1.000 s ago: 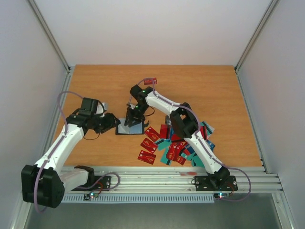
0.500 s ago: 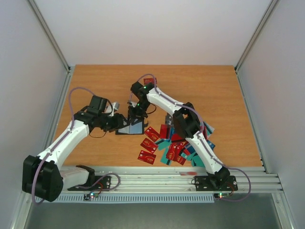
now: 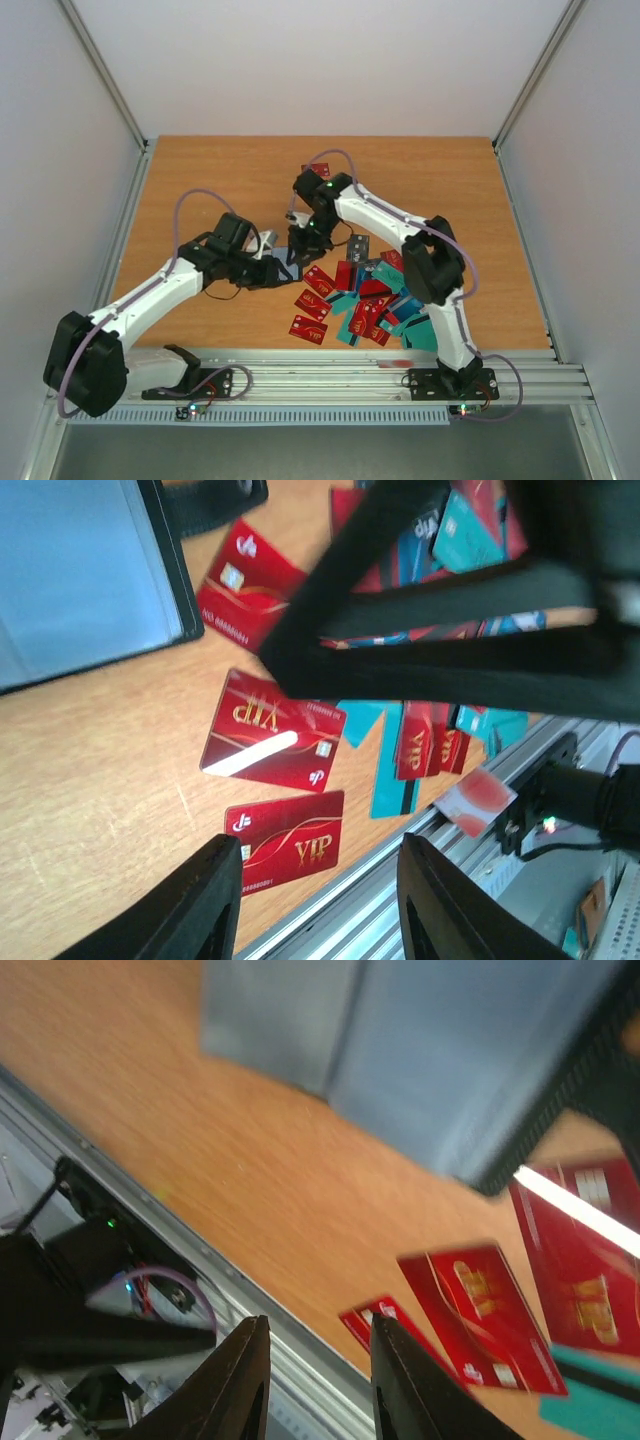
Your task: Put the credit cards into the card holder
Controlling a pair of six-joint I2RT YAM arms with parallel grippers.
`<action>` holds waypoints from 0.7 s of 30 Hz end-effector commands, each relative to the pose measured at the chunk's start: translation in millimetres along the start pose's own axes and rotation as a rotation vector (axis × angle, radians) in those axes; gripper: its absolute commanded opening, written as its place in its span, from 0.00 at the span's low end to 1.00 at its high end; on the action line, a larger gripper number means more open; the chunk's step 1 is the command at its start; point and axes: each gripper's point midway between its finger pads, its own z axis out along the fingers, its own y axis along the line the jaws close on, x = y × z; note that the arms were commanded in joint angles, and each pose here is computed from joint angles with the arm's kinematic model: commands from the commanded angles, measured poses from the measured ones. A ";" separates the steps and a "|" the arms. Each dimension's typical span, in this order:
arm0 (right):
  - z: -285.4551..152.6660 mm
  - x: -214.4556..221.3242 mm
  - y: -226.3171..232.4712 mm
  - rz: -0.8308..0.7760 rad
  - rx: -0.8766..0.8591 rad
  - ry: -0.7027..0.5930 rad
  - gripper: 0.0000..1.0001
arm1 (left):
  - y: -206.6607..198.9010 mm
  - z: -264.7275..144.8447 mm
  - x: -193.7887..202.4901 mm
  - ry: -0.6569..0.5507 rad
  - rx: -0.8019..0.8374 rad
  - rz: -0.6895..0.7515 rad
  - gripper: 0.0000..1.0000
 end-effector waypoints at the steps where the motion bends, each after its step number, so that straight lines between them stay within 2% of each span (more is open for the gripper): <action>1: -16.4 26.9 -13.5 0.025 0.016 -0.083 0.30 | 2.7 27.3 16.0 0.072 0.009 0.045 0.44; 8: 2.1 113.8 -61.8 0.222 -0.005 -0.105 0.32 | 5.3 67.8 32.4 0.198 -0.104 0.080 0.41; 15: 0.8 138.4 -70.3 0.258 -0.039 -0.157 0.36 | 17.3 97.5 50.2 0.296 -0.195 0.124 0.40; 21: 1.6 151.6 -75.8 0.272 -0.030 -0.143 0.37 | 20.0 105.3 63.5 0.355 -0.258 0.156 0.40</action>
